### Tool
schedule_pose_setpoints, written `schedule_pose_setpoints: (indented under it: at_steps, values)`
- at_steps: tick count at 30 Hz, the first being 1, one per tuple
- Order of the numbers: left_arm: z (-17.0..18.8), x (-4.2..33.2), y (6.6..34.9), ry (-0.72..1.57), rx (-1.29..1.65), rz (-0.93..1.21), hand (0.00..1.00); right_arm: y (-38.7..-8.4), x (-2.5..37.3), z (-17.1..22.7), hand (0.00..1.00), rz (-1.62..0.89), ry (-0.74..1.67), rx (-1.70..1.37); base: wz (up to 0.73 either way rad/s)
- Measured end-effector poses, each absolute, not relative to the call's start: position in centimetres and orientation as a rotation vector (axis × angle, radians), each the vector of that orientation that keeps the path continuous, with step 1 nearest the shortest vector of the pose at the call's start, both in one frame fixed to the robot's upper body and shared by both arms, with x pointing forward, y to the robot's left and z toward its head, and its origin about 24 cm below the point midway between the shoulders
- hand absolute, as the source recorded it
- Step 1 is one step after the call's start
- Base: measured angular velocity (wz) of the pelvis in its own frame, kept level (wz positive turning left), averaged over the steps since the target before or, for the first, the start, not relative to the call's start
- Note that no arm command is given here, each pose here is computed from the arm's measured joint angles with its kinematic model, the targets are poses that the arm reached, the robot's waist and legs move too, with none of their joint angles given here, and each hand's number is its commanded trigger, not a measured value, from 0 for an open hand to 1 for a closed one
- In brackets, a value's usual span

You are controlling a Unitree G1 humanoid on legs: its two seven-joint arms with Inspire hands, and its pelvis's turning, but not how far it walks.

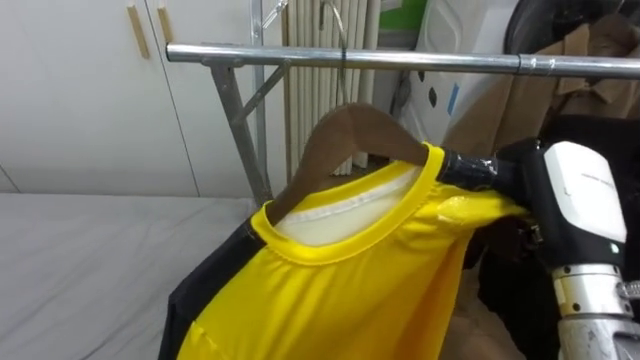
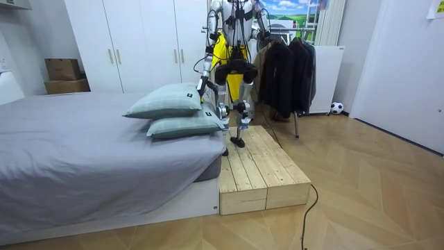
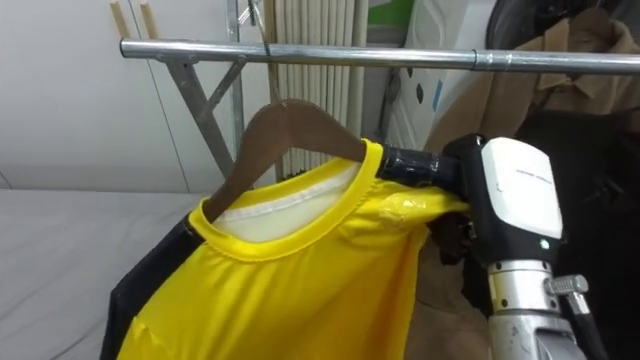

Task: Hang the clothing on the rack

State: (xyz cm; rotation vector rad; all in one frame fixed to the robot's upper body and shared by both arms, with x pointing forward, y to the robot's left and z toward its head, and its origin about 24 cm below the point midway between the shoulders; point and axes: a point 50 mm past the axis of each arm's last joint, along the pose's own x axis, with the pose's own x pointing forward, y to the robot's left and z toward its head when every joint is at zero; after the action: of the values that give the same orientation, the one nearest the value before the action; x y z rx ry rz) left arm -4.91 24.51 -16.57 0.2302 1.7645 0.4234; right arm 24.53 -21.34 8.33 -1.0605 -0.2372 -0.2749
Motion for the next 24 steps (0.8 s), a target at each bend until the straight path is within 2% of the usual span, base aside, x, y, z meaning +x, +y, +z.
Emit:
schedule_pose_setpoints:
  at_steps: [7,24]
  values:
    - [-16.5,-5.0,24.6,1.753,0.228,0.430,0.00,-22.9,24.8,5.0,1.00,-0.222,-0.013,-1.069,0.00]
    - [-16.4,-3.7,25.3,1.681,0.266,0.451,0.00,-23.5,26.6,4.2,1.00,-0.226,0.072,-1.018,0.06]
